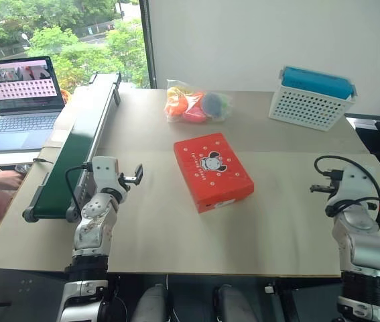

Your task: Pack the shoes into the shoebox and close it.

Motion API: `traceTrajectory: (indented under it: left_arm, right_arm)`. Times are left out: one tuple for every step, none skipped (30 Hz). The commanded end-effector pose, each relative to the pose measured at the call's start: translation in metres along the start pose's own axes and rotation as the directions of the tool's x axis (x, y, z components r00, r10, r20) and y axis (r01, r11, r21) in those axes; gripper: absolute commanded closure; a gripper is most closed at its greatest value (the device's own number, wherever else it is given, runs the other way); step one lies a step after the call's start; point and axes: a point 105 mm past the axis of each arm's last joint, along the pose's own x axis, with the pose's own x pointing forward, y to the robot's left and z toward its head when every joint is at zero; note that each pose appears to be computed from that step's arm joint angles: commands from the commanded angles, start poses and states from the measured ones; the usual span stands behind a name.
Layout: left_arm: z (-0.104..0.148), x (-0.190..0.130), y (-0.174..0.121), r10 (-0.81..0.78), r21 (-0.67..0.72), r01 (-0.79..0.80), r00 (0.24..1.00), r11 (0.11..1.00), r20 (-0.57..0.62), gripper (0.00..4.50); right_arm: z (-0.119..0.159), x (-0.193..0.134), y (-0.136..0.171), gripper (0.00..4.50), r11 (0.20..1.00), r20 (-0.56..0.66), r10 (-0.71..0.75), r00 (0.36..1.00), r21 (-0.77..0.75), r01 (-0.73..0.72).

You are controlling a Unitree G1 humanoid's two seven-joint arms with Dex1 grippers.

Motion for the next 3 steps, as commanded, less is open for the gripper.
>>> traceTrajectory:
  left_arm:
    - [0.0143, 0.0028, -0.0026, -0.01, 0.004, 0.01, 0.998, 1.0, 0.057, 0.0]
    - [0.0144, 0.0027, -0.0025, -0.009, 0.008, 0.009, 0.998, 1.0, 0.058, 0.0]
    - [0.0159, 0.0024, -0.0043, -0.021, 0.028, 0.02, 0.998, 0.999, 0.067, 0.0]
  right_arm:
    - [0.0088, -0.001, -0.0056, 4.49, 1.0, 0.045, -0.017, 0.999, 0.006, 0.017]
    - [0.0089, -0.001, -0.0056, 4.49, 1.0, 0.046, -0.016, 0.999, 0.007, 0.015]
    - [0.0088, -0.0009, -0.006, 4.49, 1.0, 0.045, -0.017, 0.999, 0.005, 0.017]
